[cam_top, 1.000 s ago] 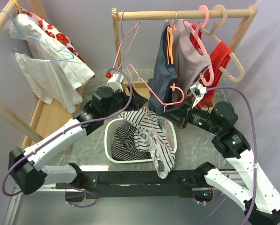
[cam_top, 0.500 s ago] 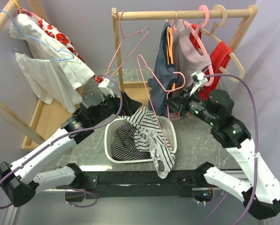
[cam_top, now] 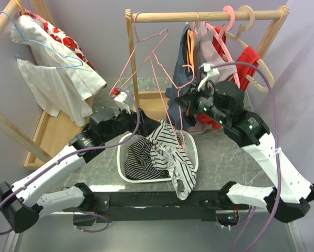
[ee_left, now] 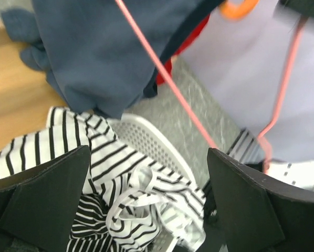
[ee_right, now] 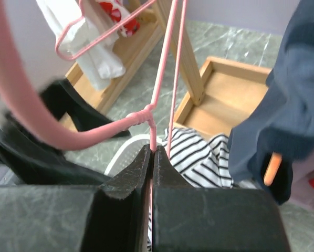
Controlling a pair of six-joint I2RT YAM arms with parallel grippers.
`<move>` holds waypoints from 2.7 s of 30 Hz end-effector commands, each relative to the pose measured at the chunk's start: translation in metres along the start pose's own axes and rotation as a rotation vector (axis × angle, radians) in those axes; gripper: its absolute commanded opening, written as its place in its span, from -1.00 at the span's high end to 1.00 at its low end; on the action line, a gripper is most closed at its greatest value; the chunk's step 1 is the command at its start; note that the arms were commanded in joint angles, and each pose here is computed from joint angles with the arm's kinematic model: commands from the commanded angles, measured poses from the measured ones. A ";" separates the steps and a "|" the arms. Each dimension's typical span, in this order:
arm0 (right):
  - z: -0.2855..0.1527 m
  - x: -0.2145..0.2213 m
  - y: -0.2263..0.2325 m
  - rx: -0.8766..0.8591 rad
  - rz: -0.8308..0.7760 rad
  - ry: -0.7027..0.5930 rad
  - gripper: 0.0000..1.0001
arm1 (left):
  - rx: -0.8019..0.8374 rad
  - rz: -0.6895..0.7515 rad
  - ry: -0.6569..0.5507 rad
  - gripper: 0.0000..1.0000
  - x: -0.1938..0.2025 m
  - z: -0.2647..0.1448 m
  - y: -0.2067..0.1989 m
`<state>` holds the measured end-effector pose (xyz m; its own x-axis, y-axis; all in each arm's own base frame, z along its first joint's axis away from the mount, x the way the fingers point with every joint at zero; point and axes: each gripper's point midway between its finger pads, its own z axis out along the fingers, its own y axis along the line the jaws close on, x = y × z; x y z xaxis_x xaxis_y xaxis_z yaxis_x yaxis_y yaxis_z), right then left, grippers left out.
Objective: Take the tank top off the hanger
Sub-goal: Pick up the tank top from the center of the board, then place the tank top in the bin.
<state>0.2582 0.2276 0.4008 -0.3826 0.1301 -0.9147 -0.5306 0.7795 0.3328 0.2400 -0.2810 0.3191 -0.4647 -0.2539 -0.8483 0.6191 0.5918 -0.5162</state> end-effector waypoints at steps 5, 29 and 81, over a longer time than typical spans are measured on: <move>0.021 -0.039 0.003 0.071 -0.019 -0.039 1.00 | 0.080 0.103 0.215 -0.99 0.046 0.022 -0.010; 0.019 -0.072 0.002 0.103 -0.051 -0.121 1.00 | -0.112 -0.082 0.433 -0.86 0.163 0.061 0.026; 0.000 -0.065 -0.025 0.178 -0.015 -0.204 1.00 | 0.266 -0.027 0.518 0.98 0.165 0.036 -0.058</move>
<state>0.2974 0.2106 0.4270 -0.2838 0.1544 -0.9464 -0.3991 0.8784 0.2630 0.1631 -0.3492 0.1787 -0.6936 0.1603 -0.7023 0.6607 0.5301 -0.5315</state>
